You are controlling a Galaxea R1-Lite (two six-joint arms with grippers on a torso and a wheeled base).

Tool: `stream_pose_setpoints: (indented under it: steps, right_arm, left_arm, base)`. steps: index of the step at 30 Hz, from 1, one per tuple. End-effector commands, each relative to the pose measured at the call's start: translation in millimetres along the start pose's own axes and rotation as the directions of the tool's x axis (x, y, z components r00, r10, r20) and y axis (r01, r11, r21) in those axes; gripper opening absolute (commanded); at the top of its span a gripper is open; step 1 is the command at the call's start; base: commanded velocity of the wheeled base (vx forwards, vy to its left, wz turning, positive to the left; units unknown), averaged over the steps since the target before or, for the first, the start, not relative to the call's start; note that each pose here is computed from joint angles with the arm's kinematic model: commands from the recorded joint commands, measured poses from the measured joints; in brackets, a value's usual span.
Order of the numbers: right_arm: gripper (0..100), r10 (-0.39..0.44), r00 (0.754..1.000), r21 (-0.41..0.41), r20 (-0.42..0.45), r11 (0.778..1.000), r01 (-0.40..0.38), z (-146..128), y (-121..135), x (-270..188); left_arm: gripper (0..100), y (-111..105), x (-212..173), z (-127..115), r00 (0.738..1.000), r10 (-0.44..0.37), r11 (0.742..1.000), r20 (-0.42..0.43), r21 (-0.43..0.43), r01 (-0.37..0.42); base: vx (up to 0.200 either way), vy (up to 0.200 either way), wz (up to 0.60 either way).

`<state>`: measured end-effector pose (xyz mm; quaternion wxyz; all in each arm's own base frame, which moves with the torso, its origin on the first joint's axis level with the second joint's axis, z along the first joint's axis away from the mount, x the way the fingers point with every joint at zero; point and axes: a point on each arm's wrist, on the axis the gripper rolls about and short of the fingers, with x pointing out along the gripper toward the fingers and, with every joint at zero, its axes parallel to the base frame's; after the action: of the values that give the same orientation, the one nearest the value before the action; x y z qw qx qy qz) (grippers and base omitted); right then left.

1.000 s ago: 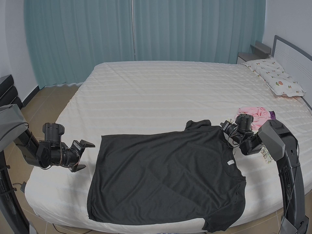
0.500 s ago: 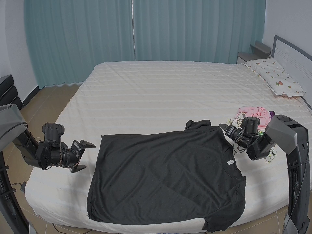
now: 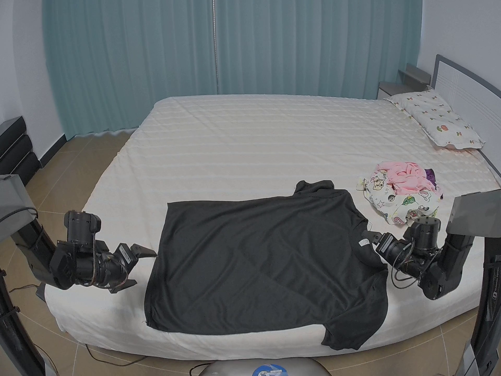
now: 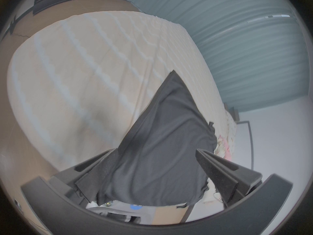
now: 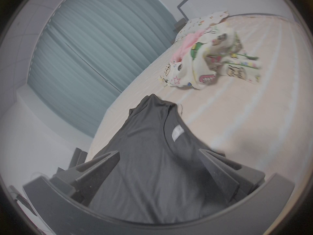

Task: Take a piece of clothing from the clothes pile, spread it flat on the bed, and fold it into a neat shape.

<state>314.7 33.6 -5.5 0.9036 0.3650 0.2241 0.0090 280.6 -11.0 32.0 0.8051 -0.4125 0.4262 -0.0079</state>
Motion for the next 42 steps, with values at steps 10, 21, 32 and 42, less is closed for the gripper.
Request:
stream_pose_setpoints:
  steps: [10, 21, 32, 42]
  right_arm:
    - [100, -0.012, 0.997, 0.093, -0.075, 0.995, 0.019, -23.4, -6.3, -32.8]
    - [100, -0.009, 0.997, 0.093, -0.072, 0.996, 0.015, -22.7, -5.6, -32.8]
    - [100, -0.005, 0.998, 0.093, -0.068, 0.996, 0.012, -21.9, -4.8, -32.9]
    - [100, -0.013, 0.997, 0.09, -0.074, 0.996, 0.02, -23.3, -6.2, -33.3]
  left_arm:
    - [100, 21.8, 31.2, -59.0, 0.976, 0.216, 0.961, 0.005, 0.176, -0.213]
    - [100, 20.4, 48.3, -55.4, 0.98, 0.194, 0.962, 0.046, 0.189, -0.199]
    - [0, 14.6, 64.8, -55.9, 0.974, 0.21, 0.95, 0.089, 0.216, -0.225]
    - [0, 20.6, 61.5, -64.4, 0.949, 0.287, 0.927, 0.129, 0.211, -0.309]
  base:
    - [0.0, 0.0, 0.0]
    - [0.0, 0.0, 0.0]
    - [0.0, 0.0, 0.0]
    - [0.0, 0.0, 0.0]
